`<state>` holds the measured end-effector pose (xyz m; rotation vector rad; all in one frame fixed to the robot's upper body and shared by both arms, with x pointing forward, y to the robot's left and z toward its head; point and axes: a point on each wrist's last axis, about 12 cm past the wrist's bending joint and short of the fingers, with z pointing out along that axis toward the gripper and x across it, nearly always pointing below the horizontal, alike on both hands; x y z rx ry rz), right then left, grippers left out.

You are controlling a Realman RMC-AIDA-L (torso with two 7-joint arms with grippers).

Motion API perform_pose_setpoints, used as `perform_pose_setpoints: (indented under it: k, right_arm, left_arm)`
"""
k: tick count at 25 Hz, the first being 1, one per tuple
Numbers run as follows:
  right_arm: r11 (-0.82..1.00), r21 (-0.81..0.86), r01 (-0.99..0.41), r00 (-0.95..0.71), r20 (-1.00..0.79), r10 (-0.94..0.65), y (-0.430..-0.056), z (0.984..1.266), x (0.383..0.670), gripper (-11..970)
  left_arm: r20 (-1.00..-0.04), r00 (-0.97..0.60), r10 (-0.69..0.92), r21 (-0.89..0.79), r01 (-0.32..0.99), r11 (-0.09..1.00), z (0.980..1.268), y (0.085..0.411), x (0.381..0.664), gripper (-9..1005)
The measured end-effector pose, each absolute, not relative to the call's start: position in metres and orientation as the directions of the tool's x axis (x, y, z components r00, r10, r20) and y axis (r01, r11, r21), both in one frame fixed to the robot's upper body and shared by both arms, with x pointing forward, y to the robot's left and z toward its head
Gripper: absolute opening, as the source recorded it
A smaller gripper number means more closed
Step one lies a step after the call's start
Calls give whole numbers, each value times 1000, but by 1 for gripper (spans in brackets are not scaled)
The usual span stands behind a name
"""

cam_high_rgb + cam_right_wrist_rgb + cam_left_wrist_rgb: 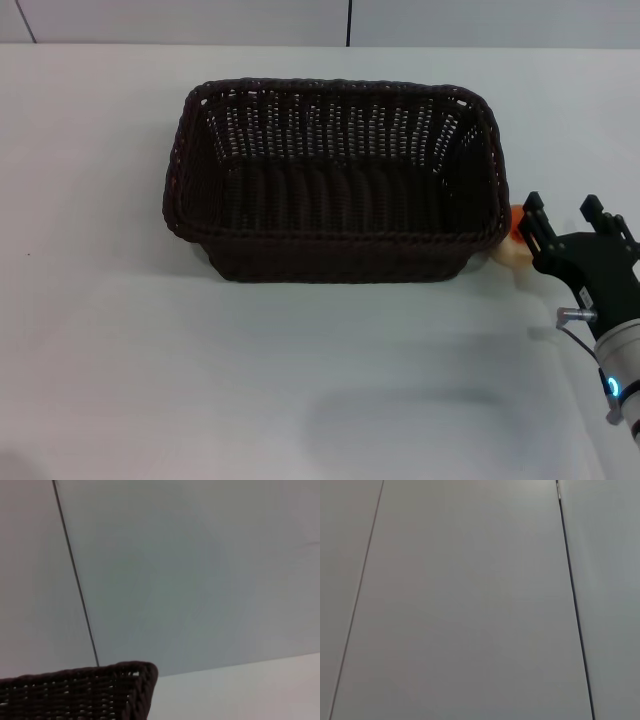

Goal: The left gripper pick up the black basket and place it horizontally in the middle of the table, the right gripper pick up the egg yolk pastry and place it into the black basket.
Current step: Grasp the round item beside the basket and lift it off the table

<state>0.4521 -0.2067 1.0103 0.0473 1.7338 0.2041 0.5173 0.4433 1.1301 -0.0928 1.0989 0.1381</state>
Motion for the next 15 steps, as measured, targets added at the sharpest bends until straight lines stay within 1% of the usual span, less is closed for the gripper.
perform_pose_setpoints:
  k: [15]
  right_arm:
    - [979,170,-115,-218,-966,142,-205,1000,455,680]
  left_arm:
    - [-878,473,68,-3,-147,989,1132,442,514,411]
